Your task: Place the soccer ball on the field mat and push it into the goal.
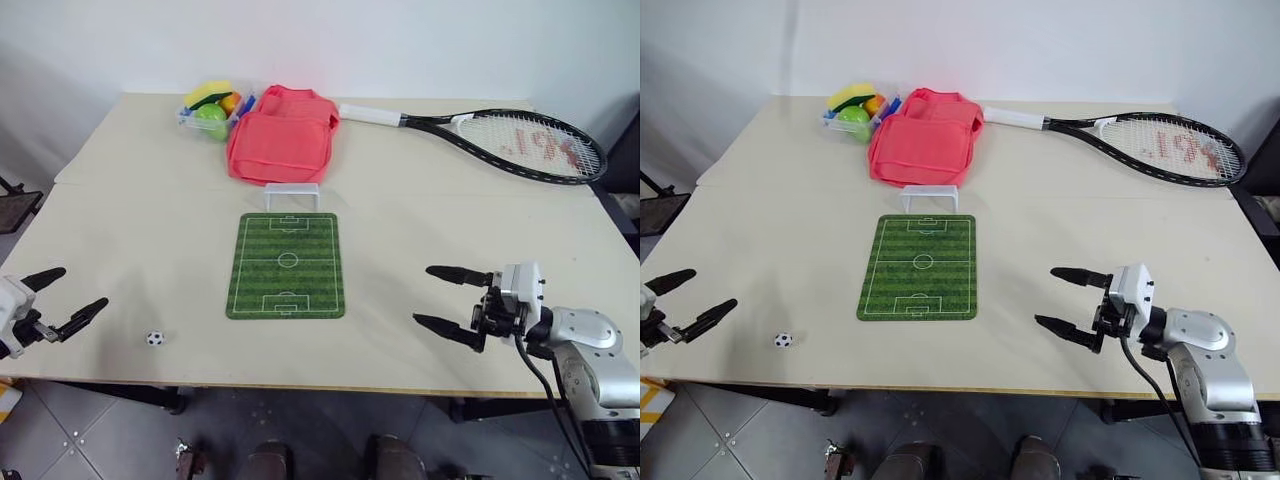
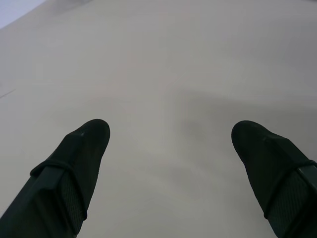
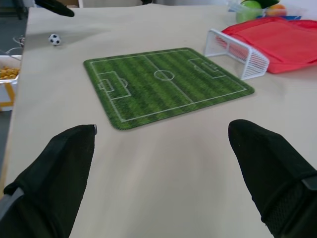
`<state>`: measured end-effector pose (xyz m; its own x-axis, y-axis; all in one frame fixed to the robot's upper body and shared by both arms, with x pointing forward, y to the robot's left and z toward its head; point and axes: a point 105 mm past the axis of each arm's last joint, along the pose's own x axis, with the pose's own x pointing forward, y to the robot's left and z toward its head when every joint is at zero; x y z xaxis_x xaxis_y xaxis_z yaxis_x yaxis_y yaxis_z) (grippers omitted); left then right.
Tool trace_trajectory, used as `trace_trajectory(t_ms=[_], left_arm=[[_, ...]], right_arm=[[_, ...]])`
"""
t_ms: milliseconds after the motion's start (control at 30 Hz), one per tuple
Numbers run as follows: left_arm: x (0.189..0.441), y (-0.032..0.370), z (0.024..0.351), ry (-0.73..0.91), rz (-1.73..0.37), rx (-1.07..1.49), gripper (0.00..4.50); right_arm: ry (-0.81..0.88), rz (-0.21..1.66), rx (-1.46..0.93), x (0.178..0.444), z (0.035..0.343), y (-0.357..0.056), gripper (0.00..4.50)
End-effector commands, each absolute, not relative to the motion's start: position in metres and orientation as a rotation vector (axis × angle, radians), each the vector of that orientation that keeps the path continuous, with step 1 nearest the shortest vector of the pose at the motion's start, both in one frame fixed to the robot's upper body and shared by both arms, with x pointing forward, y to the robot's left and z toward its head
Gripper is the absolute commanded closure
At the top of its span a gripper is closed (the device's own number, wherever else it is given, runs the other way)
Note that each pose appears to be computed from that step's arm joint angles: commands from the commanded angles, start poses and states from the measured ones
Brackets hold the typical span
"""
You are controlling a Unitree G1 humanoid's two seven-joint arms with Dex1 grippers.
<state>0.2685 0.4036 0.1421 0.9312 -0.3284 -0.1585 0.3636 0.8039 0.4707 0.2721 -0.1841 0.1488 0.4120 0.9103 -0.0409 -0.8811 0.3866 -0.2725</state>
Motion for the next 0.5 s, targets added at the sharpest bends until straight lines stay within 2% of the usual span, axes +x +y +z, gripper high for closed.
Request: trace_trajectory(t_ms=[33, 167, 267, 367, 500], left_arm=[[0.274, 0.402, 0.152, 0.042, -0.372, 0.515, 0.04], [0.263, 0.406, 0.142, 0.11, -0.425, 0.425, 0.04], [0.24, 0.41, 0.13, 0.184, -0.498, 0.396, 0.04], [0.221, 0.417, 0.126, 0.184, -0.502, 0.351, 0.04], [0.196, 0.421, 0.112, 0.254, -0.528, 0.314, 0.04]], right_arm=[[-0.138, 1.205, -0.3, 0.263, 0.154, -0.182, 0.0], [-0.167, 1.319, -0.253, 0.25, 0.155, -0.163, 0.0], [-0.284, 1.407, -0.181, 0.24, 0.17, -0.141, 0.0], [-0.405, 1.459, -0.128, 0.231, 0.184, -0.124, 0.0], [-0.497, 1.494, -0.116, 0.226, 0.189, -0.112, 0.0]])
